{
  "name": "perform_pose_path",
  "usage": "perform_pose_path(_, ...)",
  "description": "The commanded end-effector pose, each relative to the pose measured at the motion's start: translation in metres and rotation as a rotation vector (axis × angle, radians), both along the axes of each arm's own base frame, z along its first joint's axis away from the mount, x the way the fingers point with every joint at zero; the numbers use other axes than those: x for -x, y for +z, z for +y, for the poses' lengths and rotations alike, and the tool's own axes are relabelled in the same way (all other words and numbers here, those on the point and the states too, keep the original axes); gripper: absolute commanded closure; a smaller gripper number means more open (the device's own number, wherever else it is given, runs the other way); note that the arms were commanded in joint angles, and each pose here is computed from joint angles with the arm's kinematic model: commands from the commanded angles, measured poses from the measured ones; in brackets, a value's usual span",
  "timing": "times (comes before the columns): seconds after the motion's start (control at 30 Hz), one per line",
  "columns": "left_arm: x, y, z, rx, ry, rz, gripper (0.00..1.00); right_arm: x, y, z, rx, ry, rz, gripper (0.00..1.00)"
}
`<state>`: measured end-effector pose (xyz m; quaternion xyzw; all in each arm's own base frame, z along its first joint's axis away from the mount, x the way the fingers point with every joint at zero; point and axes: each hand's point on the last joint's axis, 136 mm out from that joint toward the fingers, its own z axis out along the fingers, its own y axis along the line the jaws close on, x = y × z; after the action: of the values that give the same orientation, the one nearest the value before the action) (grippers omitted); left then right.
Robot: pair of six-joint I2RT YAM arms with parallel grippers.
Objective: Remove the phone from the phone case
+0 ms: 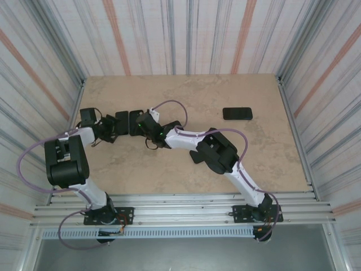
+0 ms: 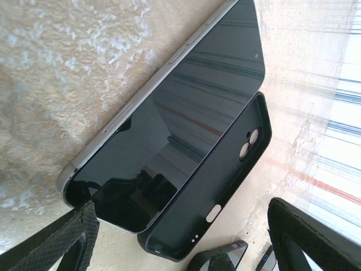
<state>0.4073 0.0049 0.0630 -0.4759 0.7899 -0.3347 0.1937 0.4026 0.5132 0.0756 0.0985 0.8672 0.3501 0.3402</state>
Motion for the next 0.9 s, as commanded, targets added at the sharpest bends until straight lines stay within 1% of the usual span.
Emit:
perform_pose_path(0.0, -0.002, 0.012, 0.006, -0.025, -0.006, -0.023, 0.19, -0.004, 0.025, -0.012, 0.031, -0.010, -0.039, 0.33)
perform_pose_path(0.17, 0.001, 0.024, 0.006, -0.052, -0.024, -0.048, 0.18, -0.002, 0.040, -0.024, 0.059, 0.008, -0.070, 0.27)
perform_pose_path(0.27, 0.002, 0.042, 0.007, -0.101, -0.058, -0.093, 0.13, 0.002, 0.049, -0.040, 0.095, 0.027, -0.087, 0.23)
perform_pose_path(0.3, 0.002, 0.049, 0.007, -0.119, -0.074, -0.113, 0.10, 0.003, 0.052, -0.047, 0.109, 0.033, -0.093, 0.19)
perform_pose_path(0.33, 0.003, 0.056, 0.007, -0.138, -0.092, -0.132, 0.10, 0.004, 0.054, -0.053, 0.122, 0.046, -0.096, 0.15)
perform_pose_path(0.4, 0.003, 0.071, 0.004, -0.178, -0.134, -0.179, 0.09, 0.008, 0.058, -0.066, 0.155, 0.076, -0.103, 0.12)
perform_pose_path(0.43, 0.002, 0.079, 0.001, -0.208, -0.162, -0.199, 0.02, 0.010, 0.059, -0.073, 0.178, 0.090, -0.108, 0.10)
perform_pose_path(0.53, 0.000, 0.096, -0.011, -0.295, -0.257, -0.240, 0.01, 0.016, 0.060, -0.094, 0.210, 0.133, -0.093, 0.01)
perform_pose_path(0.57, -0.003, 0.101, -0.016, -0.315, -0.290, -0.259, 0.01, 0.018, 0.061, -0.103, 0.216, 0.142, -0.088, 0.01)
perform_pose_path(0.63, -0.006, 0.111, -0.027, -0.352, -0.356, -0.300, 0.01, 0.022, 0.065, -0.117, 0.202, 0.165, -0.076, 0.00)
perform_pose_path(0.73, -0.012, 0.126, -0.051, -0.425, -0.497, -0.383, 0.01, 0.027, 0.074, -0.137, 0.189, 0.216, -0.071, 0.01)
perform_pose_path(0.8, -0.013, 0.132, -0.071, -0.504, -0.631, -0.434, 0.01, 0.030, 0.081, -0.151, 0.174, 0.253, -0.065, 0.01)
perform_pose_path(0.87, -0.013, 0.136, -0.090, -0.532, -0.746, -0.489, 0.02, 0.034, 0.089, -0.161, 0.167, 0.293, -0.076, 0.01)
